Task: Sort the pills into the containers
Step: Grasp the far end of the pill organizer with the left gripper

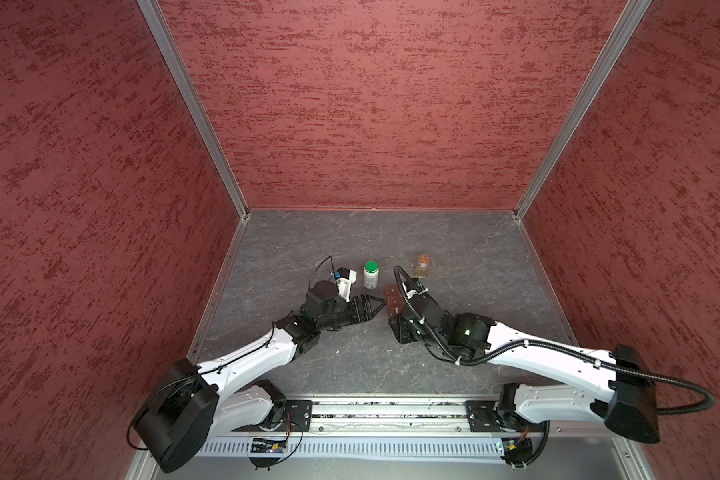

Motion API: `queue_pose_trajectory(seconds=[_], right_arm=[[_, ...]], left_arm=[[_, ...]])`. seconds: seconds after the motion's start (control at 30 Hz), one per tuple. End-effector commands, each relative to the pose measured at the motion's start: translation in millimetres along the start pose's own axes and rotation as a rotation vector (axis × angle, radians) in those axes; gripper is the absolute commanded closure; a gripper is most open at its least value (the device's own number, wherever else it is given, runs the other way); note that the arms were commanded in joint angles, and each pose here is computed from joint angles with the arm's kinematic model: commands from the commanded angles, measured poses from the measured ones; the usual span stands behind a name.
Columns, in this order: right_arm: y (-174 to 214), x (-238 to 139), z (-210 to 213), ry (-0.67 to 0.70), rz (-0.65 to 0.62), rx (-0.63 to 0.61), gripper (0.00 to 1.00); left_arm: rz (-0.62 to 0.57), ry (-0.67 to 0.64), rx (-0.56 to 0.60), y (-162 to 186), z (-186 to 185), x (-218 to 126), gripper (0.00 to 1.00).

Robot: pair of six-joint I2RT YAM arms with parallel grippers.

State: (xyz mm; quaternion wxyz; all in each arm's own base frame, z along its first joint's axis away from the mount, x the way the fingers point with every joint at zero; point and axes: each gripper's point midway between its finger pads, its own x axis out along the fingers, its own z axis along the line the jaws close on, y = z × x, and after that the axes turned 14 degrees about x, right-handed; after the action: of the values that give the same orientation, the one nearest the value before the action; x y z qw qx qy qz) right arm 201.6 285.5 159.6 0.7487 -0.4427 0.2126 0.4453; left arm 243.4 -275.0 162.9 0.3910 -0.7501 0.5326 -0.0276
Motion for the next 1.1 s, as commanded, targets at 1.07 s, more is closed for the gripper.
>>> queue_pose_trajectory(seconds=[1.07], right_arm=[[2,8,12,-0.075,0.021,-0.026,0.56]], left_arm=[[0.062,0.098,-0.005,6,-28,28,0.57]])
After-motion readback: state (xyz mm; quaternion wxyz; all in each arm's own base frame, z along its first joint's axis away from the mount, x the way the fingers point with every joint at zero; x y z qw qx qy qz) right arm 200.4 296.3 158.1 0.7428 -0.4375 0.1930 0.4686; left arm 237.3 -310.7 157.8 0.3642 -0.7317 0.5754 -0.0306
